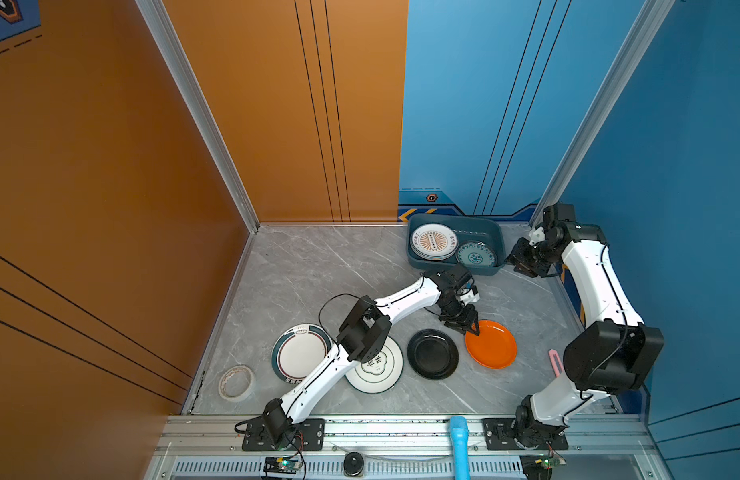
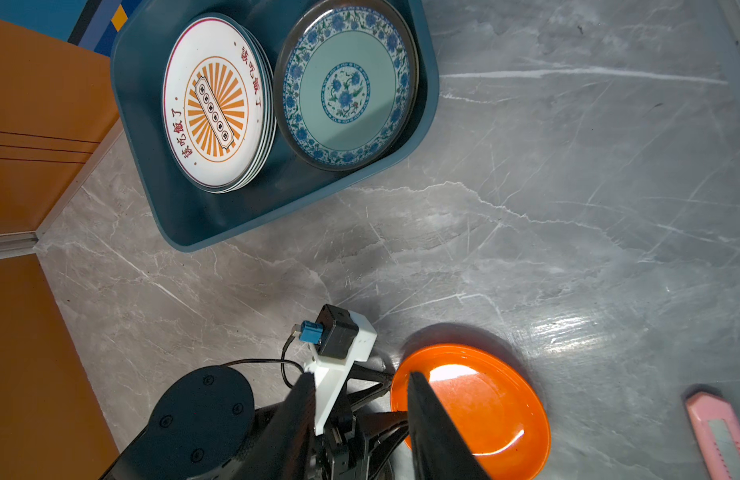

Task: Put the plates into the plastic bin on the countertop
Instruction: 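Grasp the orange plate edge with left gripper, then lift the orange plate upright toward the bin while right gripper approaches, then grasp the orange plate rim with right gripper and open left gripper, then lower the orange plate into teal bin with right gripper while left gripper withdraws, then open the right gripper and raise it while left gripper reaches toward black plate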

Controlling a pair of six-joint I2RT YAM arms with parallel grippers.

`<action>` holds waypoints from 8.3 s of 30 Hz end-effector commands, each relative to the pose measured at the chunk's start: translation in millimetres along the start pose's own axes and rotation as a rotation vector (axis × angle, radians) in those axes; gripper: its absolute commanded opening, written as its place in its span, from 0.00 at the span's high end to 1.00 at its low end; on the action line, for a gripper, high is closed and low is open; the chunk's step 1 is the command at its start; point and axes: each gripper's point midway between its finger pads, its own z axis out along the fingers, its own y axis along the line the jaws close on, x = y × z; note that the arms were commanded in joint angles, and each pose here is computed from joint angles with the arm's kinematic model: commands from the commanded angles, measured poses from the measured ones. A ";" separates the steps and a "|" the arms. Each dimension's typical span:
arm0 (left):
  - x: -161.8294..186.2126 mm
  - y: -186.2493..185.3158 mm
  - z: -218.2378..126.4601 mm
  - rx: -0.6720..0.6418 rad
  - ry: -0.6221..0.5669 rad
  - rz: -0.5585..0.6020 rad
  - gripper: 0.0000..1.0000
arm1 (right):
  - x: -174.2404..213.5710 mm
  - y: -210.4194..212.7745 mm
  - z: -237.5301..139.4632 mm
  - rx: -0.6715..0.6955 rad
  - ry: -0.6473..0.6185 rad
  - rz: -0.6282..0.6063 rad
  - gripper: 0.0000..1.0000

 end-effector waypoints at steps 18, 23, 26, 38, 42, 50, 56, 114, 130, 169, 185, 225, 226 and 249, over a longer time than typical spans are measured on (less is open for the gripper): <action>3.3 15.4 1.8 -0.073 0.009 -0.021 0.92 | 11.2 -0.2 -8.1 -0.008 -0.010 -0.010 0.60; -0.9 13.7 -5.8 -0.068 -0.006 -0.017 1.00 | 10.3 0.1 -11.9 -0.012 -0.020 -0.007 0.60; -1.7 9.1 -12.0 -0.061 -0.013 -0.007 1.00 | 10.4 0.1 -14.0 -0.014 -0.024 -0.005 0.60; -2.2 -21.8 -92.1 0.008 -0.090 0.028 1.00 | -7.2 -2.8 -25.8 -0.046 -0.072 0.012 0.57; -0.2 -23.3 -128.2 0.019 -0.119 0.021 1.00 | -16.9 7.0 -23.6 -0.127 -0.073 0.017 0.52; -3.1 -0.3 -206.3 -0.037 -0.234 -0.028 1.00 | -35.7 43.8 -21.3 -0.320 -0.114 -0.019 0.38; -20.5 30.0 -257.6 -0.046 -0.343 -0.104 1.00 | -42.1 91.6 -17.5 -0.512 -0.085 -0.102 0.26; -86.2 137.9 -332.4 0.042 -0.541 -0.331 1.00 | 33.6 222.8 127.1 -0.728 0.397 -0.240 0.86; -78.3 133.5 -344.9 -0.009 -0.562 -0.308 0.33 | -18.1 194.2 115.0 -0.629 0.244 -0.176 1.00; -65.8 148.1 -360.7 -0.338 -0.631 -0.266 0.02 | -101.9 3.2 135.5 -0.058 0.077 0.157 1.00; -53.3 175.3 -362.9 -0.380 -0.623 -0.366 0.02 | -101.5 -9.7 157.1 -0.013 0.108 0.169 1.00; -53.9 176.9 -346.0 -0.343 -0.575 -0.337 0.02 | -96.2 -32.7 131.8 0.159 0.095 0.125 0.67; -53.0 174.5 -345.7 -0.340 -0.572 -0.327 0.02 | -97.6 -29.9 128.8 0.150 0.089 0.125 0.67; 44.7 49.6 -219.7 -0.142 -0.189 0.045 0.02 | -79.6 42.1 48.5 -0.058 0.020 -0.026 0.64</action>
